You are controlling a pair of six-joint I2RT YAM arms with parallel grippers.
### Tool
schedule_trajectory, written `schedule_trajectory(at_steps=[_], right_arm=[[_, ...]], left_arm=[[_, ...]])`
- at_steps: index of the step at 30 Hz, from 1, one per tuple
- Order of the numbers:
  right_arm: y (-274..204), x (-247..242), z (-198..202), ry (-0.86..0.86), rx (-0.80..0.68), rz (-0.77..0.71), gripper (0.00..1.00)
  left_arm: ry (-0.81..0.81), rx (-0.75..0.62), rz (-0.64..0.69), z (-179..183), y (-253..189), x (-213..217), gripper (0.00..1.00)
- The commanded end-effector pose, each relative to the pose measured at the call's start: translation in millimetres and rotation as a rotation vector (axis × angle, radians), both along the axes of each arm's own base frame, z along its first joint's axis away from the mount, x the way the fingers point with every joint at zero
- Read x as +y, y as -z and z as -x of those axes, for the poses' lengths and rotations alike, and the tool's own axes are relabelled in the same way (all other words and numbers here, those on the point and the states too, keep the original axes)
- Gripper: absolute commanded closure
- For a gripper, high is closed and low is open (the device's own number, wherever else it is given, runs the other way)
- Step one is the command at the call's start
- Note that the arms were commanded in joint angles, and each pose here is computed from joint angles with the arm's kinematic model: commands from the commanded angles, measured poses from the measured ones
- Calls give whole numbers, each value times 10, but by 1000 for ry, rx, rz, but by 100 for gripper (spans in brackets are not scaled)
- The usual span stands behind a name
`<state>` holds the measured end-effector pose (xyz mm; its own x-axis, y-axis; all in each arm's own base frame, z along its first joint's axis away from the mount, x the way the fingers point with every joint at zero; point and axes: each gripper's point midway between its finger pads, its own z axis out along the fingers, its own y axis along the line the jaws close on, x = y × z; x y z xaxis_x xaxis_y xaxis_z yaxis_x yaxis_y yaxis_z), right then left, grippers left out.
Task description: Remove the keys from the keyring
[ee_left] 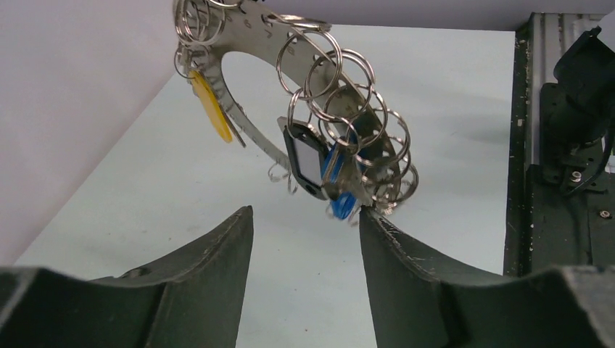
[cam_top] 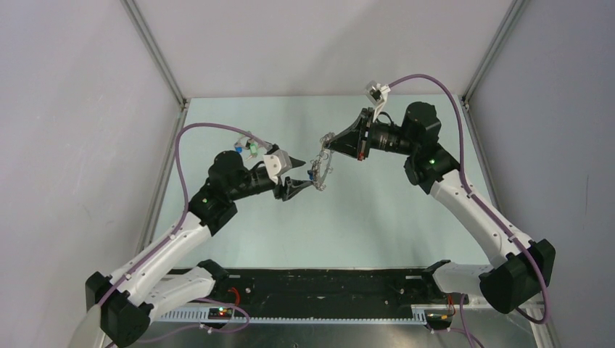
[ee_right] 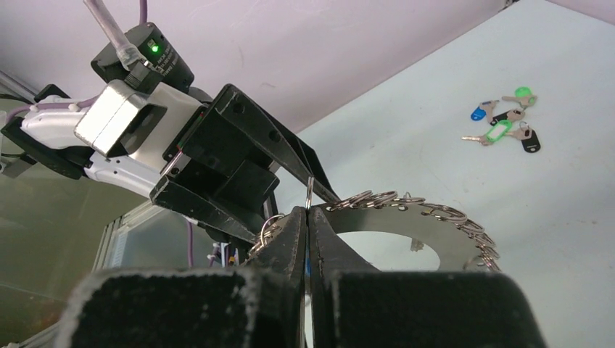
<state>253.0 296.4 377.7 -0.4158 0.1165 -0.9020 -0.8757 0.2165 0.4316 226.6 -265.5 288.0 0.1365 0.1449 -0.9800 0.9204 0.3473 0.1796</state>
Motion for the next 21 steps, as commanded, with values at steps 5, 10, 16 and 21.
schedule_trajectory(at_steps=[5,10,16,21], right_arm=[[-381,41,141,-61,-97,-70,100],[-356,84,156,-68,-91,-66,100],[-324,130,150,-68,-81,-62,100],[-305,173,172,-72,-81,-57,100]], left_arm=[[63,-58,32,82,-183,-85,51],[133,-63,36,231,-187,-150,53],[182,-78,44,355,-226,-180,59],[179,-80,52,363,-267,-175,63]])
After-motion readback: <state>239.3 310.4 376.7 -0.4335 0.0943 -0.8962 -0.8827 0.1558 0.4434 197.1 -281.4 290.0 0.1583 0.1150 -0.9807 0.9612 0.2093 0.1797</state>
